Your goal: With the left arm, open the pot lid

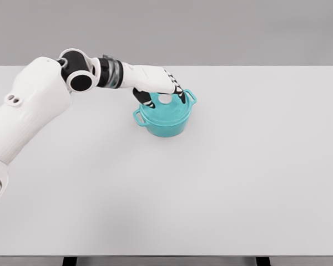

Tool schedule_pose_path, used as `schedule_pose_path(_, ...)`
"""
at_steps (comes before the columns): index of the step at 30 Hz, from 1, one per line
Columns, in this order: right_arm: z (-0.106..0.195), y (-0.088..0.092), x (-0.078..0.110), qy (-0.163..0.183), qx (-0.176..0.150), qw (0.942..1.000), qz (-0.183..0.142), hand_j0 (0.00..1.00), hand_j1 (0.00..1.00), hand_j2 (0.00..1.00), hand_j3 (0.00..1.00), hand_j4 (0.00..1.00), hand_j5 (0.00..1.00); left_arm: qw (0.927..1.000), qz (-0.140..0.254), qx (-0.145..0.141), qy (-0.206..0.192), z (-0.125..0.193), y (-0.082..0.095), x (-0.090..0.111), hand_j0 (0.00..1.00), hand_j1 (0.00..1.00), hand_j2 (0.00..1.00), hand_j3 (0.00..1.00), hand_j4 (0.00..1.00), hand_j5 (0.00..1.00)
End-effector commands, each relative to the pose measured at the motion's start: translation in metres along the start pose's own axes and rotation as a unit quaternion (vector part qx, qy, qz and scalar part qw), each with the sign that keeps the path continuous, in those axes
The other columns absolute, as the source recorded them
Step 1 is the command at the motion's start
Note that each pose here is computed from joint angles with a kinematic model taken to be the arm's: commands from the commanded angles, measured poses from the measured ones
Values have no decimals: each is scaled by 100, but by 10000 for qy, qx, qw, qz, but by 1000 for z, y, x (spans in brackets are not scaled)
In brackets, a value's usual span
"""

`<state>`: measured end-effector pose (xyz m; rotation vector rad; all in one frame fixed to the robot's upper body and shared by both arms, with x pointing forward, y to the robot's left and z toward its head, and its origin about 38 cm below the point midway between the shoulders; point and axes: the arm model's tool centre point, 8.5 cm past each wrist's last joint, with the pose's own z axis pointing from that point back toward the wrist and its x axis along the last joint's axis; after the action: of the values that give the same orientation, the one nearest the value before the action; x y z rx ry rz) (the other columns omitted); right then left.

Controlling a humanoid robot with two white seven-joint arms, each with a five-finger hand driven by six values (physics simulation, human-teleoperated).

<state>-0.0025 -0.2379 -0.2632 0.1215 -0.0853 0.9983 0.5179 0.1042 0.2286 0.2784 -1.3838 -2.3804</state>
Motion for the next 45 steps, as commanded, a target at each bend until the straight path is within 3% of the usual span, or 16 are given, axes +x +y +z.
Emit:
schedule_pose_path(1,0,0,0,0,0,10000,0,100,100,100,100,100,100,10000,-7,-29,28,-2,-1,0,78,78,78,78,78,78)
schedule_pose_path(11,0,0,0,0,0,10000,0,100,100,100,100,100,100,9999,-42,-77,67,-4,-2,-1,67,67,67,67,67,67)
schedule_pose_path(22,0,0,0,0,0,10000,0,100,100,100,100,100,100,9999,-38,-87,62,-4,-3,-1,66,66,66,66,66,66)
schedule_pose_path(26,0,0,0,0,0,10000,0,100,100,100,100,100,100,9998,-107,-149,115,-4,-5,-2,51,51,51,51,51,51)
schedule_pose_path(32,0,0,0,0,0,10000,0,100,100,100,100,100,100,9998,-119,-143,114,-4,-4,-2,40,40,40,40,40,40)
schedule_pose_path(37,0,0,0,0,0,10000,0,100,100,100,100,100,100,9998,-141,-126,111,-3,-1,-1,38,38,38,38,38,38)
schedule_pose_path(41,0,0,0,0,0,10000,0,100,100,100,100,100,100,9994,-253,-60,220,12,8,-8,38,38,38,38,38,38)
schedule_pose_path(45,0,0,0,0,0,10000,0,100,100,100,100,100,100,9971,-290,-167,682,64,-6,-35,36,36,36,36,36,36)
